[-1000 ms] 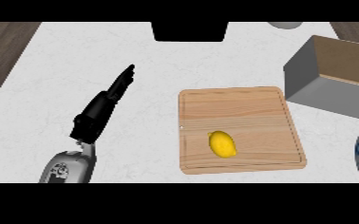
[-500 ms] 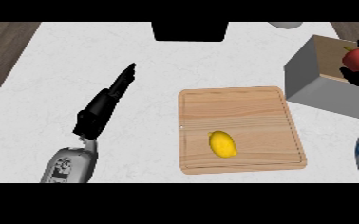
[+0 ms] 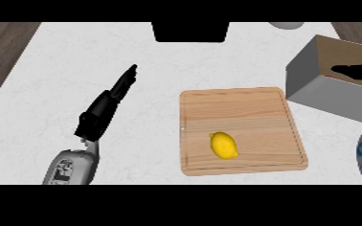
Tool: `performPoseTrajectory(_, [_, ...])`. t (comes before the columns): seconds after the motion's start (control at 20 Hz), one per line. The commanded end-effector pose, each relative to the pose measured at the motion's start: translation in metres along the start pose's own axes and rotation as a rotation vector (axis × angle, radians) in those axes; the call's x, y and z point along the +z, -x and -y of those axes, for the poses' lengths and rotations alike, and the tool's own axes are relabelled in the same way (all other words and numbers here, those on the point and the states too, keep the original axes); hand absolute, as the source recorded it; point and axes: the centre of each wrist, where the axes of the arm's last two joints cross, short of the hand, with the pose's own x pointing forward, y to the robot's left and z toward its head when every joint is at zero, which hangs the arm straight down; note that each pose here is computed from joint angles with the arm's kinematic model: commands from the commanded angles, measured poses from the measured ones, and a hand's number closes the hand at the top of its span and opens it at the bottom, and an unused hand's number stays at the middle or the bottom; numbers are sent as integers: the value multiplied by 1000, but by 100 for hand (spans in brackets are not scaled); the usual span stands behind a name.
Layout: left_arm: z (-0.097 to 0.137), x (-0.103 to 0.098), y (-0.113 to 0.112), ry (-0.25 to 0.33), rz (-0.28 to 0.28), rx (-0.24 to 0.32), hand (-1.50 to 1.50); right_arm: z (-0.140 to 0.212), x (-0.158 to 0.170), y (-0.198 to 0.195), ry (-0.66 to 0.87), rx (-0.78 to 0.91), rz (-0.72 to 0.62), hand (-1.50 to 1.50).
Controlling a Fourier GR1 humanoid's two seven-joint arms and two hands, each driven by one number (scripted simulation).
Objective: Pick the bell pepper from the cutting board and place it in the cardboard box
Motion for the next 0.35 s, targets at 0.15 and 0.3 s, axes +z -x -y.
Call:
performPoseTrajectory(0.15, [0,-7,-4,-6,-6,19,0,30,1,28,197,-390,38,-150])
performPoseTrajectory(0.3, [-12,5,-2,-15,-5,-10,0,74,1,33,232,-492,23,-150])
